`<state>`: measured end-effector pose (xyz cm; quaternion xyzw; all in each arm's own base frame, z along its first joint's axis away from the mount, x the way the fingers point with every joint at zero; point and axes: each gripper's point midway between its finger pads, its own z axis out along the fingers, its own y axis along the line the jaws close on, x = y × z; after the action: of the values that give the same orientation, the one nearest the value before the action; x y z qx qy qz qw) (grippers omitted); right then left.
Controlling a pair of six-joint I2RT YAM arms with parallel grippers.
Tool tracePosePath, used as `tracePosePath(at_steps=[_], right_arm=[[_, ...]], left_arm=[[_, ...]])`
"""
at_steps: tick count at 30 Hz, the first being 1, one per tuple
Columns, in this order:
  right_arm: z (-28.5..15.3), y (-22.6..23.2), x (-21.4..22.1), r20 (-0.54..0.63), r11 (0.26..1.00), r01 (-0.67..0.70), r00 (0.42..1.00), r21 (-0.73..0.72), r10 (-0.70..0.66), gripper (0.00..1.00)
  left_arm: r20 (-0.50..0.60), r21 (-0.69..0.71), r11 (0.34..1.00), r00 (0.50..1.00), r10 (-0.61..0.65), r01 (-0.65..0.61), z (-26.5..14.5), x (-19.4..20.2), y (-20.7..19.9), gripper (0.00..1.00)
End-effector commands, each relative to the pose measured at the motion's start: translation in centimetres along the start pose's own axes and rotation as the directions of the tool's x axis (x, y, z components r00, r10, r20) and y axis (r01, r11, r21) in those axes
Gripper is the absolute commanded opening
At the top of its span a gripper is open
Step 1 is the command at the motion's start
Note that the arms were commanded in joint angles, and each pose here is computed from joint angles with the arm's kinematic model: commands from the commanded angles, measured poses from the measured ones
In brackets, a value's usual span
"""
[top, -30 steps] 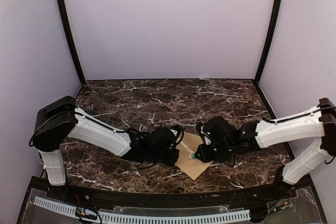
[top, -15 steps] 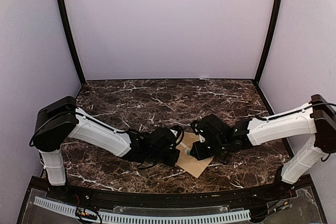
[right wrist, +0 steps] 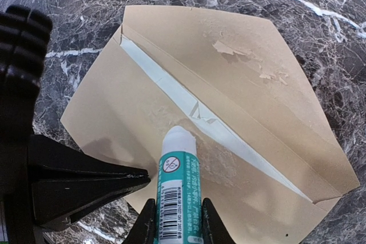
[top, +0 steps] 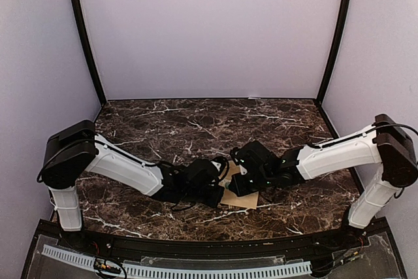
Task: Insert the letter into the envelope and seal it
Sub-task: Paint the envelope at the center of the board.
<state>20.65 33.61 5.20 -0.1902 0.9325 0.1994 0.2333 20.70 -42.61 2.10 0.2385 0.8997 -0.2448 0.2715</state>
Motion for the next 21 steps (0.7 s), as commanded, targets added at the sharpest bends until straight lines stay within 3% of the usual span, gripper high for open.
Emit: tracePosePath(at_steps=[1, 7, 12, 16, 21], right_arm=[[-0.4, 0.6, -0.7, 0.016, 1.000, 0.012, 1.000, -0.013, -0.012, 0.00], [-3.8, 1.2, -1.7, 0.060, 0.998, 0.009, 0.998, -0.056, -0.005, 0.00], [-6.7, 0.9, -2.1, 0.096, 0.997, 0.003, 0.995, -0.071, 0.004, 0.00], [-7.1, 0.0, -1.4, 0.090, 0.998, 0.004, 0.996, -0.056, 0.001, 0.00], [-6.4, -0.4, -0.7, 0.070, 0.996, 0.002, 0.998, -0.086, 0.004, 0.00]], left_arm=[[-0.079, -0.047, 0.999, 0.997, 0.011, -0.014, 0.0, 2.9, 1.7, 0.01], [0.016, -0.018, 1.000, 1.000, -0.020, 0.020, -3.2, -0.6, 0.4, 0.10], [0.089, 0.002, 0.999, 0.995, -0.034, 0.034, -6.2, -3.7, 0.0, 0.27], [0.085, -0.038, 0.997, 0.994, -0.062, 0.065, -6.5, -4.4, 2.3, 0.37], [0.012, -0.130, 0.989, 0.997, -0.074, 0.075, -5.2, -3.2, 5.1, 0.42]])
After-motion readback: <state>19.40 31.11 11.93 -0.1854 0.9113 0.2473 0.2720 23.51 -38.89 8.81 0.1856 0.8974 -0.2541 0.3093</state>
